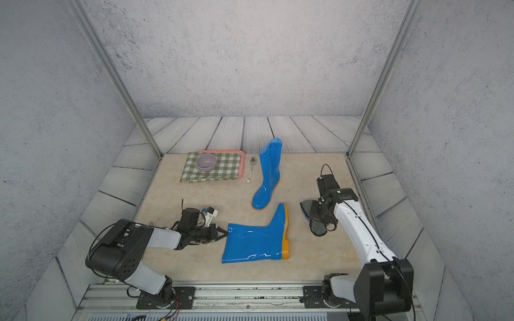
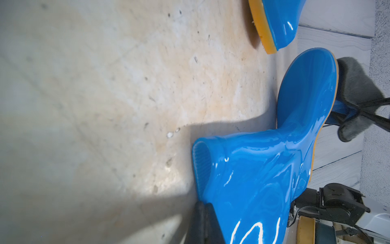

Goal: Wipe the rubber boots with a cloth
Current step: Place the cleaning item at the center of the board.

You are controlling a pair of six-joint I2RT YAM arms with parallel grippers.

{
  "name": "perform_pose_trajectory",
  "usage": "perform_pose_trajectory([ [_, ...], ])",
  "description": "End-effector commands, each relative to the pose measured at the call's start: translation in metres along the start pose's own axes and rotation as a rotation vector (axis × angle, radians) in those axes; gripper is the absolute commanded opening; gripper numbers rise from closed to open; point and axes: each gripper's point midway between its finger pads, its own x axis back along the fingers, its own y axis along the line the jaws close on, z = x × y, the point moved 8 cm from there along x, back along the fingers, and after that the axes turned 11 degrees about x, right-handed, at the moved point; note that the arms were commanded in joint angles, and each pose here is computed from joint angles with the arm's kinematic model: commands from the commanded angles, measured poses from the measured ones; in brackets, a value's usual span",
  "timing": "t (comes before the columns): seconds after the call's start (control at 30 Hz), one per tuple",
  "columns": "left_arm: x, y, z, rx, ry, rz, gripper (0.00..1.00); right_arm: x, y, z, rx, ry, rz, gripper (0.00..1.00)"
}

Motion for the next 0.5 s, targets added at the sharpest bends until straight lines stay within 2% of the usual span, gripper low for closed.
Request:
perform_pose_trajectory([
  [0.0,0.004,-0.005,-0.001,-0.035,-0.016,-0.001,0.00,-0.021,-0.009,-0.010,-0.074,-0.007,-0.020,0.00],
  [0.03,0.005,-0.006,-0.001,-0.040,-0.019,-0.001,0.00,-0.027,-0.013,-0.012,-0.093,-0.004,-0.015,0.00],
  [0.07,0.006,-0.007,-0.001,-0.045,-0.020,0.001,0.00,-0.032,-0.016,-0.013,-0.112,-0.003,-0.024,0.06],
  [0.13,0.007,-0.009,0.000,-0.051,-0.018,0.007,0.00,-0.040,-0.020,-0.017,-0.138,-0.004,-0.051,0.22],
  [0.2,0.008,-0.011,0.000,-0.058,-0.015,0.024,0.00,-0.043,-0.022,-0.021,-0.157,-0.032,-0.086,0.46],
  [0.23,0.008,-0.012,0.000,-0.062,-0.016,0.029,0.00,-0.041,-0.022,-0.022,-0.159,-0.043,-0.097,0.51],
  [0.33,0.009,-0.013,0.000,-0.063,-0.018,0.031,0.00,-0.023,-0.021,-0.026,-0.135,-0.100,-0.102,0.60],
  [0.47,0.009,-0.013,0.001,-0.060,-0.013,0.036,0.00,0.024,-0.023,-0.026,-0.076,-0.245,-0.074,0.65],
])
